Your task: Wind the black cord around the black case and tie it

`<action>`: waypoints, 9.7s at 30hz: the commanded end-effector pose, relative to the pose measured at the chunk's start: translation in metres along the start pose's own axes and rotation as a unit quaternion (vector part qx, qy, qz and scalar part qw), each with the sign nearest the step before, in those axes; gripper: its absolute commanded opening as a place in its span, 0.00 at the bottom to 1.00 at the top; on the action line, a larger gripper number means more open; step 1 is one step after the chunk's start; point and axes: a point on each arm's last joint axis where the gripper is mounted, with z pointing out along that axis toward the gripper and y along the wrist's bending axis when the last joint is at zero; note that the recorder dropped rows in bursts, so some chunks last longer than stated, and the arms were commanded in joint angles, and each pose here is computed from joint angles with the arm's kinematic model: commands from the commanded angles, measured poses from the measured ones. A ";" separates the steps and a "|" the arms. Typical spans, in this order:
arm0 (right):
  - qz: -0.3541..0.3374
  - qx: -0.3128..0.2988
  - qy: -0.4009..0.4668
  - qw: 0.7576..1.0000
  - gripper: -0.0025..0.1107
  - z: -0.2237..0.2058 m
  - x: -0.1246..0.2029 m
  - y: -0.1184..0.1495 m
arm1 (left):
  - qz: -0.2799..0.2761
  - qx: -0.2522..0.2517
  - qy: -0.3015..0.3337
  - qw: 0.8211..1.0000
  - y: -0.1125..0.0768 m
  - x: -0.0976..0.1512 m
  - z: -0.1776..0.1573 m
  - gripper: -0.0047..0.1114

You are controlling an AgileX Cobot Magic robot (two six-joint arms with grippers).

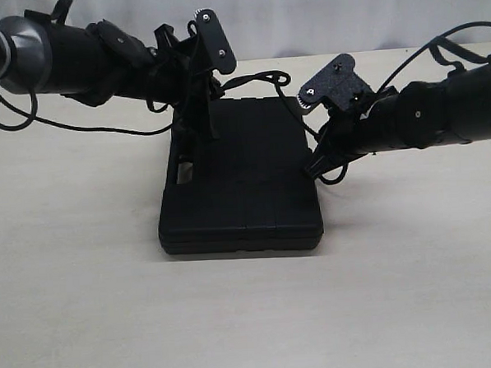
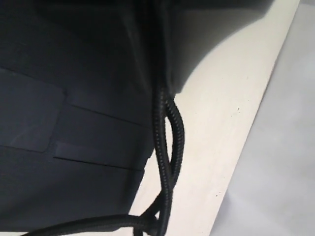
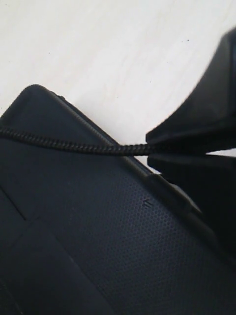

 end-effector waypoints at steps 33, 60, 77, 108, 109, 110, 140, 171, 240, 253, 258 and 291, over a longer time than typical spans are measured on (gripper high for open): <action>-0.019 -0.017 0.026 0.999 0.06 0.001 0.006 0.003 | 0.051 0.004 -0.010 0.999 0.002 -0.010 -0.017 0.04; -0.009 -0.009 0.008 1.000 0.06 -0.011 -0.003 -0.001 | 0.072 0.022 -0.006 0.997 -0.001 -0.009 -0.017 0.04; 0.027 0.014 0.014 0.999 0.06 -0.011 0.007 -0.023 | 0.095 0.071 -0.013 0.993 -0.011 -0.010 -0.017 0.04; 0.046 0.018 0.021 0.999 0.06 -0.003 0.013 -0.026 | 0.099 0.136 -0.020 0.986 -0.019 -0.010 -0.024 0.38; 0.048 0.018 0.021 0.998 0.06 -0.003 0.013 -0.026 | 0.100 0.136 -0.020 0.986 -0.019 -0.009 -0.023 0.38; 0.048 0.018 0.021 0.998 0.06 -0.003 0.013 -0.026 | 0.100 0.136 -0.020 0.985 -0.019 -0.009 -0.023 0.38; 0.048 0.017 0.023 0.998 0.06 -0.003 0.014 -0.026 | 0.029 0.053 -0.038 0.997 -0.040 -0.017 0.026 0.39; 0.042 0.006 0.039 0.998 0.06 -0.003 0.017 -0.024 | -0.085 0.109 -0.113 0.984 -0.012 -0.020 -0.001 0.04; 0.048 -0.009 0.039 0.998 0.06 -0.009 0.009 -0.013 | -0.041 0.173 -0.158 0.971 -0.011 -0.007 -0.003 0.04; 0.029 -0.007 0.019 0.999 0.06 -0.012 0.002 -0.007 | -0.045 0.134 -0.132 0.981 -0.004 -0.002 0.001 0.04; 0.065 0.012 -0.013 0.998 0.22 -0.020 -0.007 -0.014 | -0.045 0.135 -0.133 0.981 -0.005 -0.002 0.000 0.04; 0.102 0.021 0.017 0.994 0.06 0.028 -0.005 -0.041 | -0.041 0.178 -0.162 0.970 -0.012 -0.007 -0.004 0.04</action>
